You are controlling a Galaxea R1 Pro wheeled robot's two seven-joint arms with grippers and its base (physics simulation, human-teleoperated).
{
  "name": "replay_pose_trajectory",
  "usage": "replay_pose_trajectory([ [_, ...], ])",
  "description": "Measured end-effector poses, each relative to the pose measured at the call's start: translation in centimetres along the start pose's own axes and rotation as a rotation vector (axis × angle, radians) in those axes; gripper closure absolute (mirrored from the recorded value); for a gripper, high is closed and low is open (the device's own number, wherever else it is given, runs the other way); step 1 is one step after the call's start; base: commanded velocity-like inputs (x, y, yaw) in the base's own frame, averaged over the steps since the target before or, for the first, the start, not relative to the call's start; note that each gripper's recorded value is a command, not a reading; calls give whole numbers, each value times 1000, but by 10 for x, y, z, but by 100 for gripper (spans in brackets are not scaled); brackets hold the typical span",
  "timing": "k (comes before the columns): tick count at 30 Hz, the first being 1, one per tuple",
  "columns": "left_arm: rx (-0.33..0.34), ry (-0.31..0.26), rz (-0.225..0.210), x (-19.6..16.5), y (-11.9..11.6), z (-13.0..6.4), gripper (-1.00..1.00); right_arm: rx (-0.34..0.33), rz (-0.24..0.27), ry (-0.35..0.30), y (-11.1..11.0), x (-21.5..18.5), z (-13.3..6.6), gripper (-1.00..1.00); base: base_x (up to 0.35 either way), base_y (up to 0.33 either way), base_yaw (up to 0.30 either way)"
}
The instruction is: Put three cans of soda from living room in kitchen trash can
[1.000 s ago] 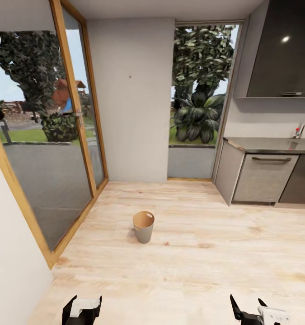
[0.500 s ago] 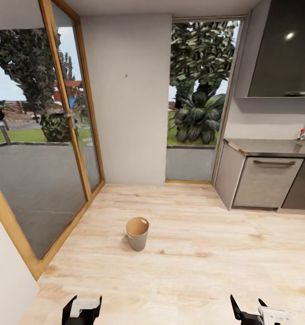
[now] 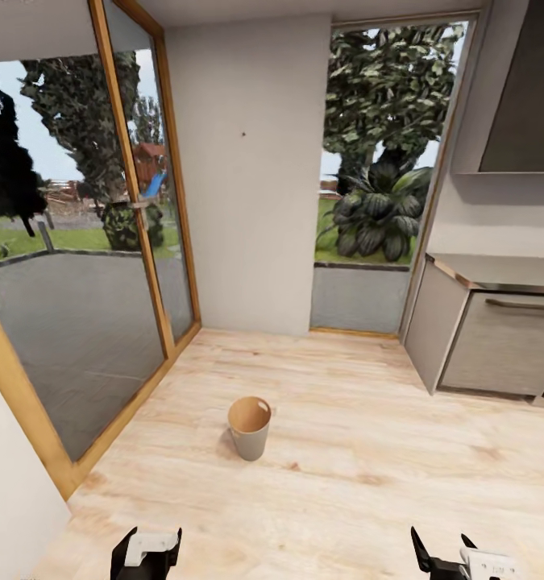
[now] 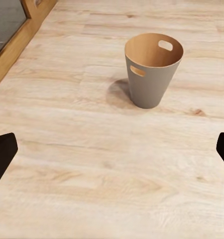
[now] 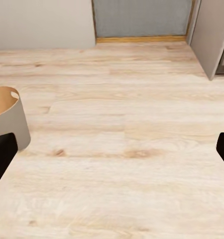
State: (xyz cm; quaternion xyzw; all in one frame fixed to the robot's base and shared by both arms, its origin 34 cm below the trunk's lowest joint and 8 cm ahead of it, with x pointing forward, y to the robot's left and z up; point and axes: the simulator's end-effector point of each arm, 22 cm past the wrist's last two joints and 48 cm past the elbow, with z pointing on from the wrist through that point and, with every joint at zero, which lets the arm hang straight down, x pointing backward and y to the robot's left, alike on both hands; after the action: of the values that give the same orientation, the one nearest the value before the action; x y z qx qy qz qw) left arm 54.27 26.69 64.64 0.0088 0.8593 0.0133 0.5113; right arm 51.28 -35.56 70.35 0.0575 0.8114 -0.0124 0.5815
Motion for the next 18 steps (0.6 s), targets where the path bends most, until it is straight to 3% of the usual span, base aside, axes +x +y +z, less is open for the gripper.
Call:
replay_pose_trajectory([
  [18,0,-1,0,0,0,0,-100,0,0,1,0,0,0,-100,192,-231,220],
])
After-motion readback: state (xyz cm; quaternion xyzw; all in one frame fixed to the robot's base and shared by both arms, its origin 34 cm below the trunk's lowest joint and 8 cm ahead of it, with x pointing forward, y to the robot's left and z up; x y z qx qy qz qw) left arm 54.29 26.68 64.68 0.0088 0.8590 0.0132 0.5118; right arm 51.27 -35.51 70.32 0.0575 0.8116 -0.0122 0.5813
